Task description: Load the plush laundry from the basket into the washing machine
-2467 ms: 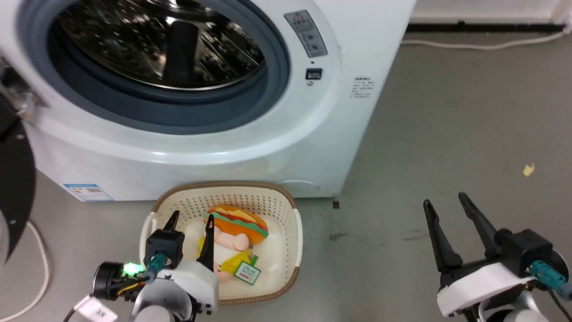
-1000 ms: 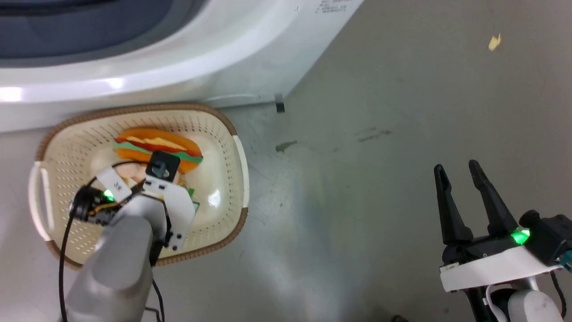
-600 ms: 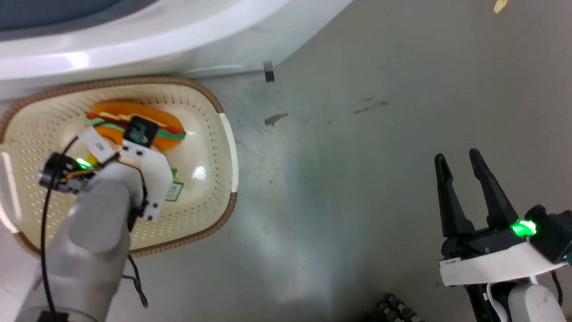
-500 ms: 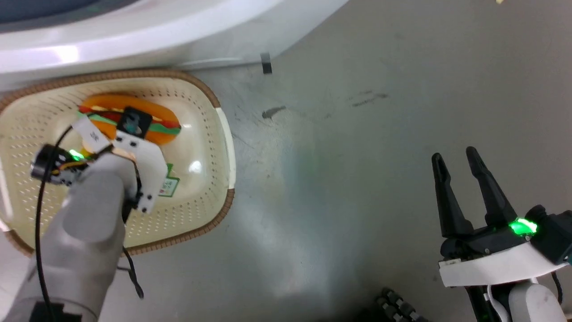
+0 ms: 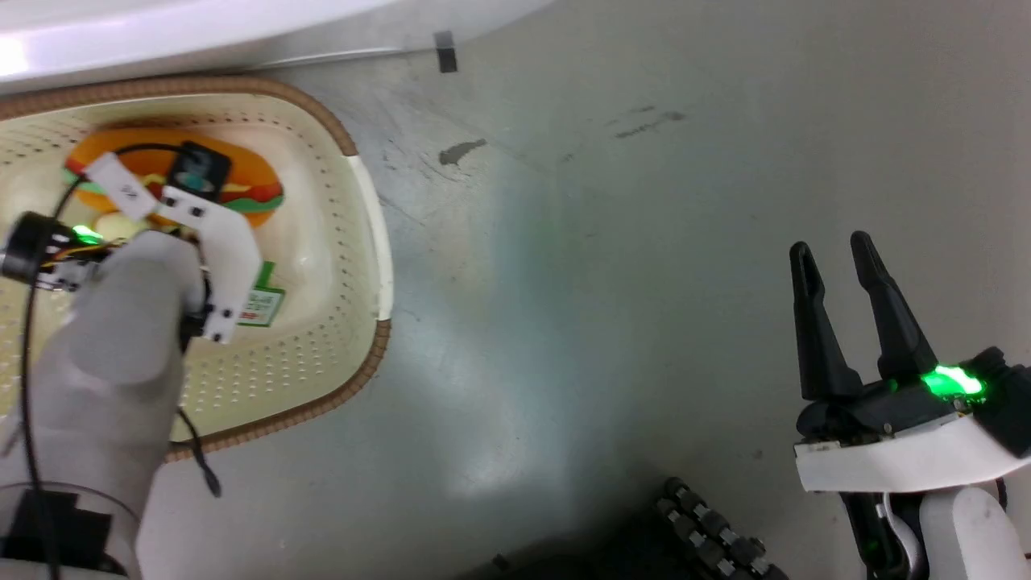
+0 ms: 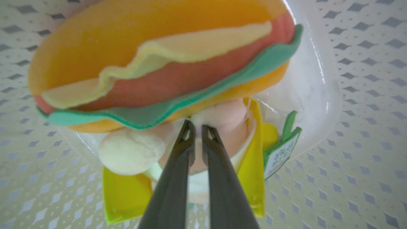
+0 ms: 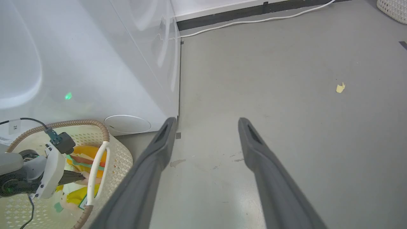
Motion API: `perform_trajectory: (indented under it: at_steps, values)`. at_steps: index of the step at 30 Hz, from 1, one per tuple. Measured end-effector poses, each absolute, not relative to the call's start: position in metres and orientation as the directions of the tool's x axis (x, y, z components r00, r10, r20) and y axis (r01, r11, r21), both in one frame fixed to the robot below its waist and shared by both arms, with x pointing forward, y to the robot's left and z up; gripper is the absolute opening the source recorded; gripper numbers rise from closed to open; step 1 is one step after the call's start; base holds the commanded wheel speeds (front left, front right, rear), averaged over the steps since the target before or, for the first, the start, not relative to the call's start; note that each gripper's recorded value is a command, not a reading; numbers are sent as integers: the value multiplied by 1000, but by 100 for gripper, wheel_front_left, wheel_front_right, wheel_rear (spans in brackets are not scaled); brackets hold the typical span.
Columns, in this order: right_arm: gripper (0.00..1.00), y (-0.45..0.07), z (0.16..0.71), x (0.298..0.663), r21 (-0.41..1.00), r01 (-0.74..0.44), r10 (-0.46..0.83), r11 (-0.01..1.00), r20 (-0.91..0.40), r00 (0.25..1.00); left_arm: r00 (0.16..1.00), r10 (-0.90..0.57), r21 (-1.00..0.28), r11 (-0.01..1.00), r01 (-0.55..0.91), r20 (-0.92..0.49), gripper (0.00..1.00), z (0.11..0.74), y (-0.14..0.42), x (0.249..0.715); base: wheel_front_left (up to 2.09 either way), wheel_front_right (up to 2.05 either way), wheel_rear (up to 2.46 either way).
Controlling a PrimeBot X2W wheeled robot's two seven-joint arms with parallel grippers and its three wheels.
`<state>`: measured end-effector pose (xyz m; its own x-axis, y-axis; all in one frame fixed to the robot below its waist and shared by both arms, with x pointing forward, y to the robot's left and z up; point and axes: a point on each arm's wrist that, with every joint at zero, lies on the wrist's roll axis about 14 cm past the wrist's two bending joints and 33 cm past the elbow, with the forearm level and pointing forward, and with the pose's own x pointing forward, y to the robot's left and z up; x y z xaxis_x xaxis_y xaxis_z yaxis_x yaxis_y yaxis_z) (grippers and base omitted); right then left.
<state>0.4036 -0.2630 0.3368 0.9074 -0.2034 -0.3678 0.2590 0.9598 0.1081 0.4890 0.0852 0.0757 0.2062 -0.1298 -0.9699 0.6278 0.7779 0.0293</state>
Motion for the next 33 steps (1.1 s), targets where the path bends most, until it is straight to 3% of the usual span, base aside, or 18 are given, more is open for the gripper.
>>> perform_trajectory:
  at_steps: [10, 18, 23, 33]
  values:
    - [100, -271, 358, 416, 100, 256, -217, 962, -295, 930, 226, -124, 29, 818, 574, -966, 0, 64, 90, 495, 0, 0, 0]
    - [100, -282, 402, 418, 40, 246, -235, 968, -183, 955, 305, -229, -16, 823, 568, -924, 0, 110, 62, 493, 0, 0, 0]
    - [100, -273, 429, 411, 45, 219, -213, 975, -118, 970, 388, -277, -20, 834, 551, -879, 0, 159, 62, 478, 0, 0, 0]
    - [100, -245, 475, 397, 77, 134, -134, 988, 1, 991, 653, -305, -22, 915, 403, -693, 0, 258, 92, 458, 0, 0, 0]
